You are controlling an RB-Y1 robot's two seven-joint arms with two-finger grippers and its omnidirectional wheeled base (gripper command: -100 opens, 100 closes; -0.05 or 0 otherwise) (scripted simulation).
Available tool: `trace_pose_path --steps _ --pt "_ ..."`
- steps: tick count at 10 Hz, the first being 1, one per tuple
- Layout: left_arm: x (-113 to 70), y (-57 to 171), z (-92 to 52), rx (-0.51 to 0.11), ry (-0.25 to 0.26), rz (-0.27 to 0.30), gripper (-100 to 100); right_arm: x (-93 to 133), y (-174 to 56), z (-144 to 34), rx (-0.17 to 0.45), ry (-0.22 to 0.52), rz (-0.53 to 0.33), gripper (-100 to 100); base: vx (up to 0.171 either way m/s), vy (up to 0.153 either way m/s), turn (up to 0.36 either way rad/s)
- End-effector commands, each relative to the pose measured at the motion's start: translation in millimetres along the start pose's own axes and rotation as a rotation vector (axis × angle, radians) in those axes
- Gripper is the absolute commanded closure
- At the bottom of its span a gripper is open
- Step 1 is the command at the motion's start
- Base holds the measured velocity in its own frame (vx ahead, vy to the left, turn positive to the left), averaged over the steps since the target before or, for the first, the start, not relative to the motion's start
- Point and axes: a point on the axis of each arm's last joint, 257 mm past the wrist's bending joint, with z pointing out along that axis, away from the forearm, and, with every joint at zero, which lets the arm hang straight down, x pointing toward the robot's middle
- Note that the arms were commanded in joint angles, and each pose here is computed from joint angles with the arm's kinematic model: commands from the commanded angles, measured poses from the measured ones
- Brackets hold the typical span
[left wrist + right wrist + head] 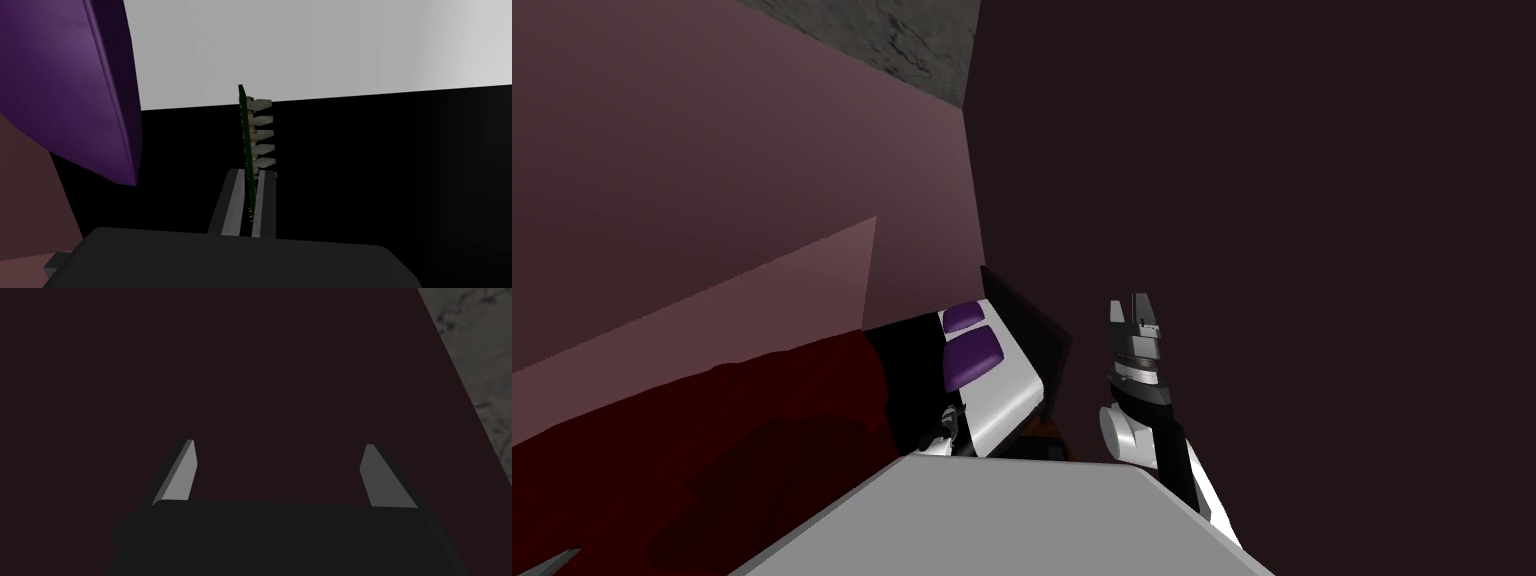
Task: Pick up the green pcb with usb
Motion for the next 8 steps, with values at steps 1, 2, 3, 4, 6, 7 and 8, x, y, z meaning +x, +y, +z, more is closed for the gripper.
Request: trace_pose_path --steps 1,2,3,4,6,7,8 --pt "0.0 0 0.0 0.000 0.000 0.000 0 0 0 0.0 0.000 0.000 0.000 0 0.000 0.000 0.000" --pt "-1.3 -9 1.9 -0.001 -0.002 0.001 100 0 0 0.0 0.000 0.000 0.000 0 -0.046 -0.023 -0.028" --pt "-2.1 -17 3.4 -0.001 -0.003 0.000 100 0 0 0.0 0.000 0.000 0.000 0 -0.101 -0.037 -0.034" --pt "-2.4 -21 4.1 -0.001 -0.004 -0.001 100 0 0 0.0 0.000 0.000 0.000 0 -0.105 -0.031 -0.015" --pt "-3.5 -34 5.9 -0.001 -0.006 -0.004 100 0 0 0.0 0.000 0.000 0.000 0 -0.080 -0.036 -0.013" --pt "-3.0 -28 4.9 0.001 -0.005 -0.003 100 0 0 0.0 0.000 0.000 0.000 0 -0.039 -0.023 -0.003" --pt "-2.9 -28 4.9 -0.001 -0.006 -0.003 0 0 0 0.0 0.000 0.000 0.000 0 -0.008 -0.005 0.002"
